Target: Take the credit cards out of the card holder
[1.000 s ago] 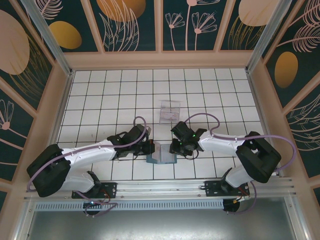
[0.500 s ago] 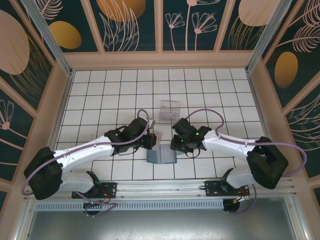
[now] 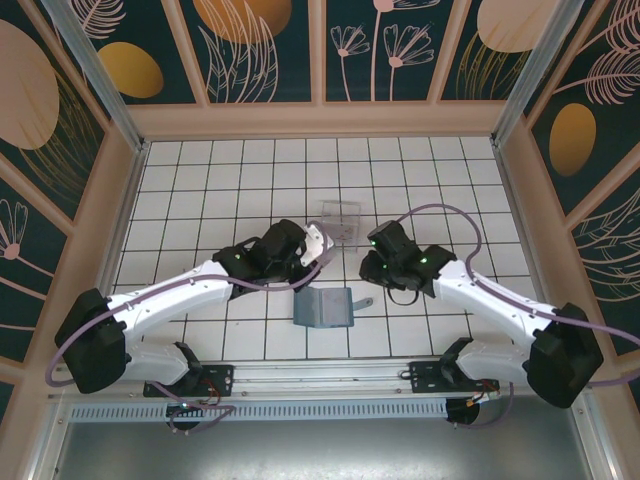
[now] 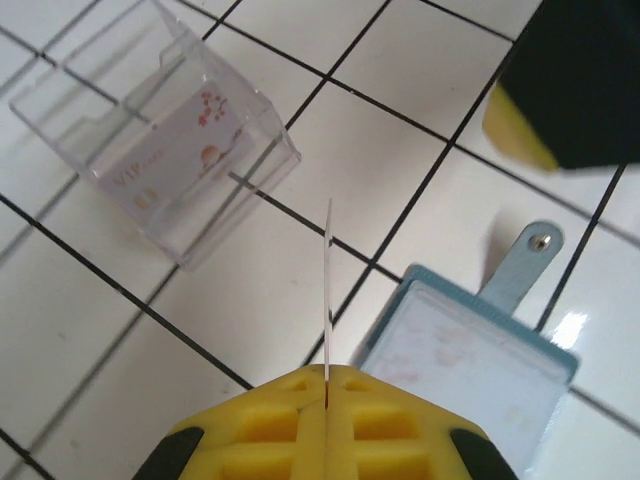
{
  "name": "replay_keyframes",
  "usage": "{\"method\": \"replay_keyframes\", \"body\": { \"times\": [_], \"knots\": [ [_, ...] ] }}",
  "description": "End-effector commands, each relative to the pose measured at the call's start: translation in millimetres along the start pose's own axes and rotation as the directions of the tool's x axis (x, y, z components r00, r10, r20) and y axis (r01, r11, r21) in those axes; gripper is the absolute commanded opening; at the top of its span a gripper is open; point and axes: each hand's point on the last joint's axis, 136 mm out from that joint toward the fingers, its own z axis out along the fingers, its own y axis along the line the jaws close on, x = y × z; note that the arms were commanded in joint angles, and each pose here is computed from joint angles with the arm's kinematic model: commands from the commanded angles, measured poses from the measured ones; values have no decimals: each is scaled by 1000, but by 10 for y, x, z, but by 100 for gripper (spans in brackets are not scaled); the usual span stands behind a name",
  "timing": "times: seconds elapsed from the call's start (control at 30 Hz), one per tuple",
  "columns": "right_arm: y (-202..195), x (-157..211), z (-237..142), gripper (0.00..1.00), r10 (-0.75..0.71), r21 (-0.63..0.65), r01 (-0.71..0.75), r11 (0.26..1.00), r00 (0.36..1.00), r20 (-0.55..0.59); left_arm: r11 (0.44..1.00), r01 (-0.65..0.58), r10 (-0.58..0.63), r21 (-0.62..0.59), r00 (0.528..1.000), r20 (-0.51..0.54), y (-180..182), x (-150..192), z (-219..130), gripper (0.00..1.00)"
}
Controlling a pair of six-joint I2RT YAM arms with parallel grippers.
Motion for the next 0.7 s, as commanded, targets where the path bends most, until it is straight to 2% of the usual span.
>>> {"method": "replay_keyframes", "body": {
  "times": [0.0,0.1,0.2,0.37,0.53,0.67],
  "knots": [
    [-76,-155,-172,28,-8,28,6,1000,998,60,953,-297,297,-60,955,-8,130,-218,25,0],
    [-85,-200,-237,29,-6,28,3,1000,997,77,904,-423,420,-57,906,-51,186,-272,119,0],
    [-98,-215,-280,28,-3,26,0,1000,996,88,861,-508,508,26,859,-62,180,-313,202,0],
    [-121,-218,-306,29,9,21,-11,1000,995,97,845,-523,532,108,842,-85,390,-453,350,0],
    [-133,-239,-325,29,28,12,-29,1000,993,113,806,-548,585,224,793,-167,547,-325,563,0],
    [-148,-217,-298,29,38,8,-39,999,994,107,809,-510,569,292,803,-177,659,-394,665,0]
  ]
}}
